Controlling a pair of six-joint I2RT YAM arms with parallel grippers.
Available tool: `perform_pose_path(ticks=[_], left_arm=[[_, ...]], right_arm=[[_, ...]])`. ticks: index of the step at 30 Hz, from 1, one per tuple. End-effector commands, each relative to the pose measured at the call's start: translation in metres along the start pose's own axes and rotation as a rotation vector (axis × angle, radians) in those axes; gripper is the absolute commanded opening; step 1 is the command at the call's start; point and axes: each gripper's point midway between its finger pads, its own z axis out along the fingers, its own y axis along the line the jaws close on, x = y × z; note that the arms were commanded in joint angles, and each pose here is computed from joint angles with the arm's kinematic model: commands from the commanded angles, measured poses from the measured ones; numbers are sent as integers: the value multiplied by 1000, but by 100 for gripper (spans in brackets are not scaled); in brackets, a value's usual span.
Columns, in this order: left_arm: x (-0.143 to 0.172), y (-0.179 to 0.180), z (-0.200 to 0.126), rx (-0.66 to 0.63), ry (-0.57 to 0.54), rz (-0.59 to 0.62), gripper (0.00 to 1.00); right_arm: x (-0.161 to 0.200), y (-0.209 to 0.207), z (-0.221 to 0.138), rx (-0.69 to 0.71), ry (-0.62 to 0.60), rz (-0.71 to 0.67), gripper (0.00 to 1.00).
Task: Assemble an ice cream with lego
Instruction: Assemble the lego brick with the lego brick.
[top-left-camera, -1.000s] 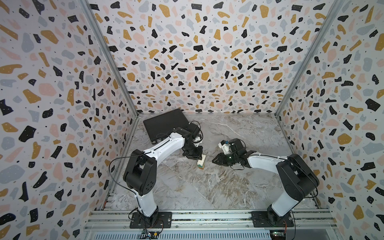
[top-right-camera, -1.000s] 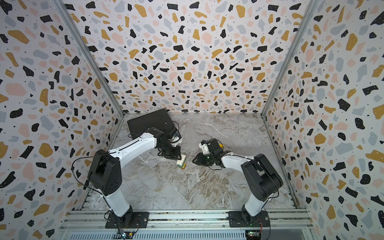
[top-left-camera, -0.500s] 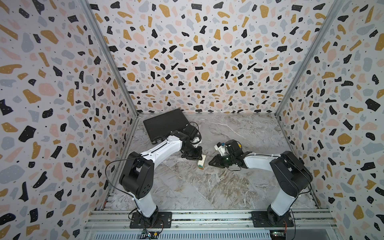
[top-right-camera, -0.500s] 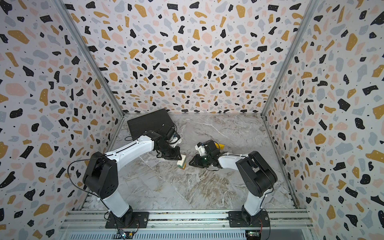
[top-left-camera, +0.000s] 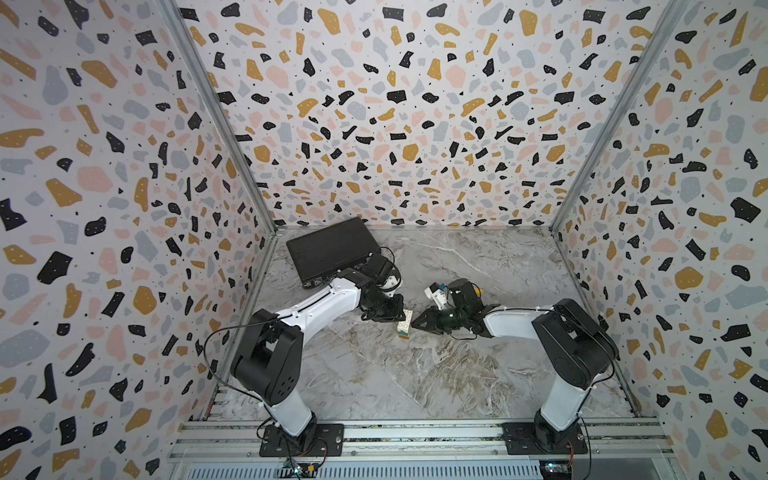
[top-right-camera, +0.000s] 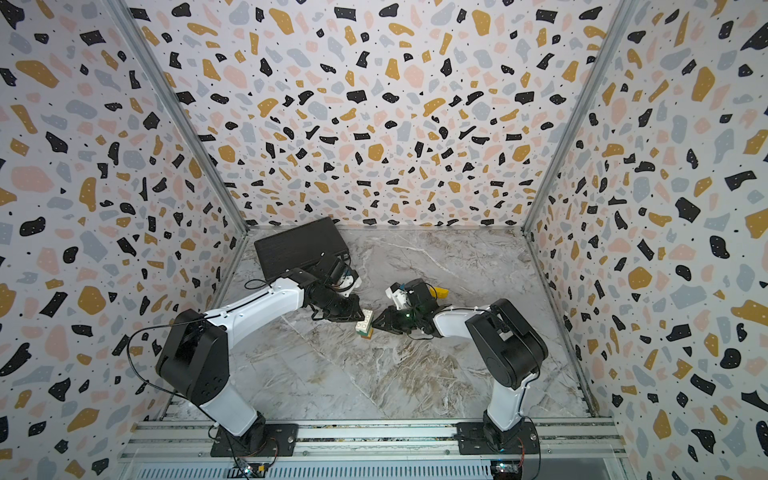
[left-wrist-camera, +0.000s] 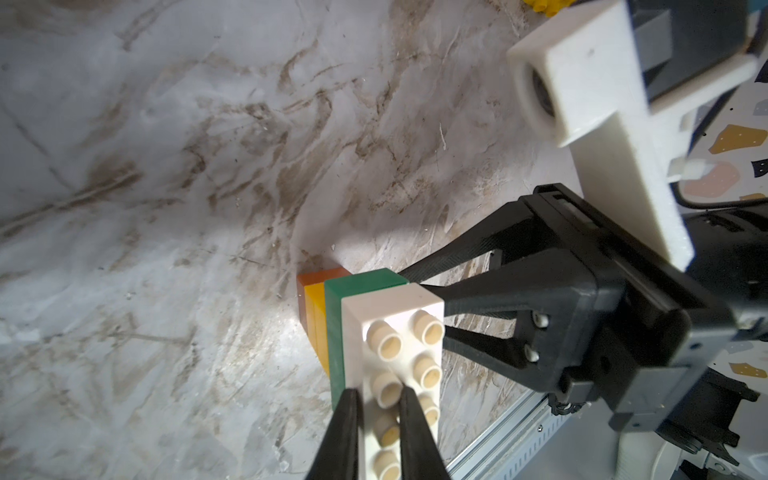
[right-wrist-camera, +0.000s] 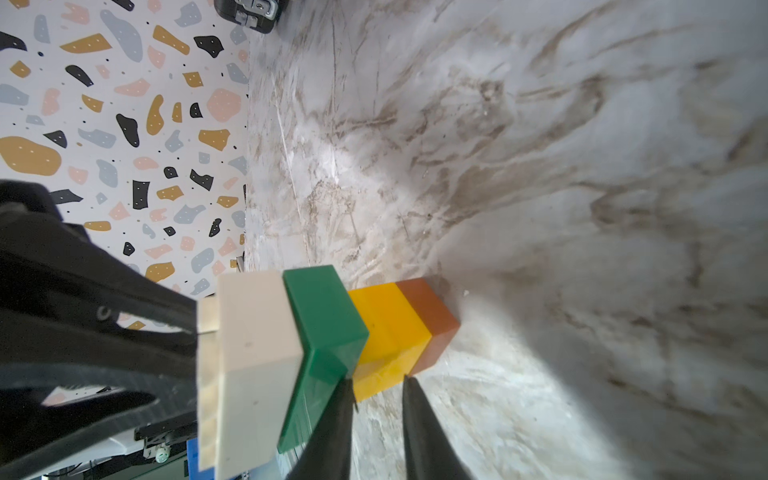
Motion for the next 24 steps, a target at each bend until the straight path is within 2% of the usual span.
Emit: perform_pose_path(ticks=[1, 10, 15, 24], left_arm=[[45, 32, 30, -118, 180, -57, 16], [50, 42, 37, -186, 239, -45, 18], [54, 46, 38, -201, 245, -44, 18], [59, 50, 42, -200, 246, -61, 17]], right_arm=[[-5, 16, 2, -38, 1, -29, 24], [-2, 10, 3, 7, 17, -33, 24], [-5, 7, -8, 74, -18, -74, 25], [-5, 9, -6, 60, -14, -69, 27]])
